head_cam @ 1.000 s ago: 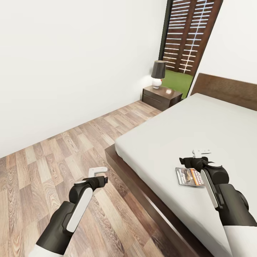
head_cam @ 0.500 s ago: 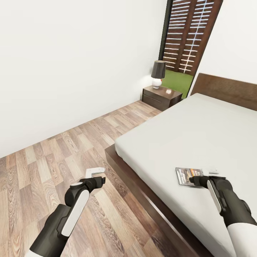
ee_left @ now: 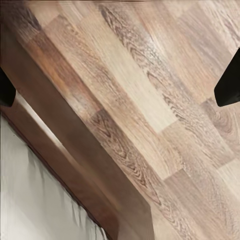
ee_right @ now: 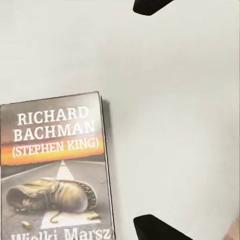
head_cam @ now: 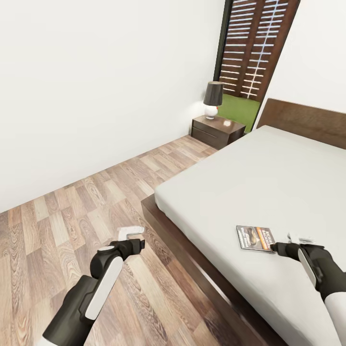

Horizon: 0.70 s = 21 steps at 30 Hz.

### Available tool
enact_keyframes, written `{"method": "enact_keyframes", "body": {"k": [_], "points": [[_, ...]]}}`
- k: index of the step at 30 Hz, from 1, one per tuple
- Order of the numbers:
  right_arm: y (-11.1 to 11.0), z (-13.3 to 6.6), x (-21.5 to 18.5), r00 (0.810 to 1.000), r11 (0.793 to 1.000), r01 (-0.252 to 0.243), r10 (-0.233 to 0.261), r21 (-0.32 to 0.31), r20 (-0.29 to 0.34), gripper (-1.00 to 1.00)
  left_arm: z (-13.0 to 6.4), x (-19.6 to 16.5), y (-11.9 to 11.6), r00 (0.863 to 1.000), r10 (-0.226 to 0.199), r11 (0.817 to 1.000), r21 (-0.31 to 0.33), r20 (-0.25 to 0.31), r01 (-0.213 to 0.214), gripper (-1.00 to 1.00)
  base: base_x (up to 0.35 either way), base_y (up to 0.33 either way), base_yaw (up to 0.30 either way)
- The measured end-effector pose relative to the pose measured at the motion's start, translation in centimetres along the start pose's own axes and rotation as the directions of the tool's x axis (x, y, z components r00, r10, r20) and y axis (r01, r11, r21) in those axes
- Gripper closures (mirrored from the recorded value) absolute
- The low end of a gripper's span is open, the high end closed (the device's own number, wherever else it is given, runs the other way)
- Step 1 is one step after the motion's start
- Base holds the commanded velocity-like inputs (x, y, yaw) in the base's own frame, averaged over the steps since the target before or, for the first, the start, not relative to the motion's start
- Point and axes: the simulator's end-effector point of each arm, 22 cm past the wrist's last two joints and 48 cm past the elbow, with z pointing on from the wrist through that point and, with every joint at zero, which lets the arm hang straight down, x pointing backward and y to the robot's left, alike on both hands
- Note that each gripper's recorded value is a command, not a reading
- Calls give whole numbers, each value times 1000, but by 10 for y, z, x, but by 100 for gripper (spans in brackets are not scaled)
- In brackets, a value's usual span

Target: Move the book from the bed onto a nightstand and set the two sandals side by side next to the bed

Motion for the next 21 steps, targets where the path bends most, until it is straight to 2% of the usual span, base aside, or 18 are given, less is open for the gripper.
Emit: {"method": "enact_keyframes", "body": {"k": [2,5,8,11,12,15,19,20,21], "points": [[6,-7,-20,999,999,10,-8,-38,46,-100,-1,2,-15,1000,18,1000,21,-11,-18,-100,0,0,0],[12,-22,-52,993,998,31,-23,-63,120,-100,-4,-9,-35,998,49,998,47,-28,-47,-100,0,0,0],[16,-38,-78,983,996,50,-37,-70,177,-100,-3,-34,-43,996,83,996,29,-34,-82,-100,0,0,-59],[17,-45,-87,981,996,55,-41,-72,191,-100,5,-45,-49,994,98,995,11,-53,-97,-100,0,0,-201],[18,-48,-90,980,996,57,-41,-74,197,-100,14,-42,-54,990,108,994,0,-88,-109,-100,0,0,-250],[18,-50,-93,979,996,57,-41,-75,201,-100,18,-40,-55,988,115,993,-7,-106,-117,-100,0,0,-265],[18,-53,-96,977,995,58,-41,-75,208,-100,15,-48,-57,989,120,993,-9,-89,-122,-100,0,0,-274],[18,-53,-97,977,995,57,-40,-76,209,-100,11,-54,-58,990,120,993,-7,-71,-121,-100,0,0,-277],[19,-55,-98,976,995,58,-40,-77,213,-100,2,-70,-62,993,114,994,2,-27,-114,-100,0,0,-276]]}}
